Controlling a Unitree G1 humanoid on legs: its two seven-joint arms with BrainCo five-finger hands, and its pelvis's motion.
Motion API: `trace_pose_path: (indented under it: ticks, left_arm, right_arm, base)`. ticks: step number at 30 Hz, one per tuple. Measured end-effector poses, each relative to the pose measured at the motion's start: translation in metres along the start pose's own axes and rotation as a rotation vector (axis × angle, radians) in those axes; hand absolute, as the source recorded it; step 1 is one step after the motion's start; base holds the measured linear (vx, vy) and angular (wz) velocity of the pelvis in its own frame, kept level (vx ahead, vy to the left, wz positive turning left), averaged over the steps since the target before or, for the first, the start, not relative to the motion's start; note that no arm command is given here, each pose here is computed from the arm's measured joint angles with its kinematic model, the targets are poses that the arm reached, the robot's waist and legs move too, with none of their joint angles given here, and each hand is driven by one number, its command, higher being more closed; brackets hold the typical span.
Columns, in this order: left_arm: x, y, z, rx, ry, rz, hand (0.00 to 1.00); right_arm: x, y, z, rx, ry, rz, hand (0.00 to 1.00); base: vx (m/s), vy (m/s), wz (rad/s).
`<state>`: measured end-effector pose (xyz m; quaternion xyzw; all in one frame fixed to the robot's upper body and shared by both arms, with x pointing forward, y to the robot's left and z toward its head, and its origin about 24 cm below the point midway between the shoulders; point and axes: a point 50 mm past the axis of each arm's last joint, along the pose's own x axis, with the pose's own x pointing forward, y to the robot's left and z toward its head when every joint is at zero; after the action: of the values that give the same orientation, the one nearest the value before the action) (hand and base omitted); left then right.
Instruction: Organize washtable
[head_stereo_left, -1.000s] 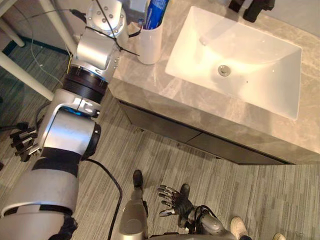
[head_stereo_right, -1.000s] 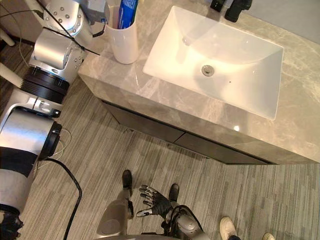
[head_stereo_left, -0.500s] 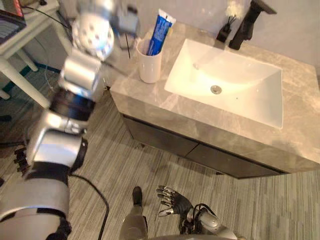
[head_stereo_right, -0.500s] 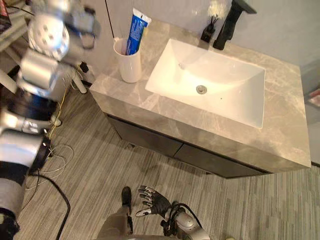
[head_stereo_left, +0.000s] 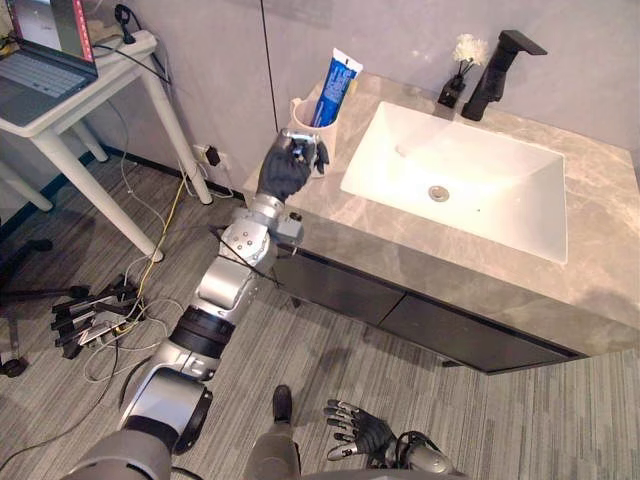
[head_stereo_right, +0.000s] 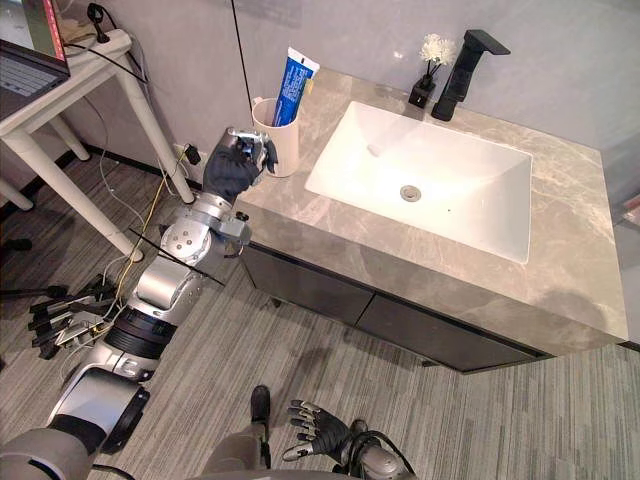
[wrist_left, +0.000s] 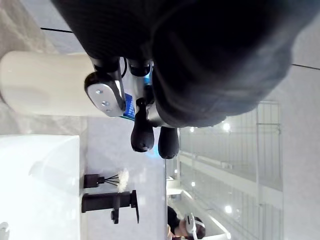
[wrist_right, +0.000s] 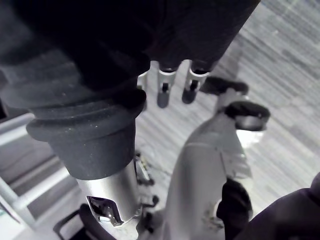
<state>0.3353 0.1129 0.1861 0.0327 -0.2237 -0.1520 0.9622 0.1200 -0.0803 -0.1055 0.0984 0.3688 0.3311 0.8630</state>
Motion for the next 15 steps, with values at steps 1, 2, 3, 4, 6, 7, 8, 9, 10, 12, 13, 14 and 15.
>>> trace_pose_path:
  ticks: [1, 2, 3, 4, 6, 7, 8, 9, 10, 12, 13, 14, 15]
  left_arm:
    - [-0.002, -0.001, -0.003, 0.005, 0.01, 0.0, 1.0]
    - [-0.002, -0.002, -0.006, 0.006, 0.019, 0.001, 1.0]
    - [-0.002, -0.003, -0.012, 0.005, 0.046, 0.006, 1.0]
    - [-0.003, -0.003, -0.015, 0.004, 0.061, 0.008, 1.0]
    - [-0.004, -0.004, -0.024, -0.003, 0.103, 0.015, 1.0]
    - [-0.004, -0.005, -0.026, -0.004, 0.116, 0.013, 1.0]
    - [-0.004, -0.005, -0.028, -0.002, 0.124, 0.012, 1.0]
    - [-0.005, -0.004, -0.032, 0.0, 0.14, 0.015, 1.0]
    - [-0.006, -0.003, -0.036, 0.003, 0.158, 0.02, 1.0]
    - [-0.007, -0.001, -0.041, 0.007, 0.183, 0.027, 1.0]
    - [-0.007, 0.0, -0.043, 0.014, 0.192, 0.026, 1.0]
    - [-0.007, 0.0, -0.043, 0.019, 0.194, 0.024, 1.0]
    - [-0.006, 0.0, -0.044, 0.027, 0.198, 0.016, 1.0]
  right_arm:
    - [0.0, -0.001, 0.0, -0.001, -0.001, -0.002, 0.0]
    - [0.0, -0.001, 0.0, -0.001, 0.0, -0.003, 0.0]
    - [0.0, -0.001, 0.0, -0.001, 0.001, -0.004, 0.0]
    - [0.0, -0.001, 0.0, -0.002, 0.001, -0.004, 0.0]
    - [-0.001, -0.001, -0.001, -0.004, 0.003, -0.006, 0.0]
    - [-0.002, -0.002, -0.002, 0.002, 0.003, -0.014, 0.0]
    - [-0.003, -0.003, -0.002, 0.006, 0.003, -0.018, 0.0]
    - [-0.003, -0.004, -0.002, 0.01, -0.001, -0.024, 0.0]
    - [-0.004, -0.005, -0.002, 0.014, -0.004, -0.03, 0.0]
    - [-0.005, -0.007, -0.001, 0.016, -0.006, -0.038, 0.0]
    - [-0.005, -0.007, -0.001, 0.016, -0.006, -0.04, 0.0]
    - [-0.005, -0.007, -0.002, 0.016, -0.006, -0.039, 0.0]
    - [-0.004, -0.006, -0.002, 0.016, -0.007, -0.038, 0.0]
  base:
    - [0.0, 0.0, 0.0]
    - [0.0, 0.0, 0.0]
    - [0.0, 0.0, 0.0]
    - [0.0, 0.0, 0.0]
    - [0.0, 0.0, 0.0]
    - [0.0, 0.0, 0.0]
    - [0.0, 0.0, 0.0]
    - [0.0, 0.0, 0.0]
    - [0.0, 0.0, 0.0]
    - [0.0, 0.0, 0.0]
    - [0.0, 0.0, 0.0]
    - [0.0, 0.0, 0.0]
    - [0.0, 0.0, 0.0]
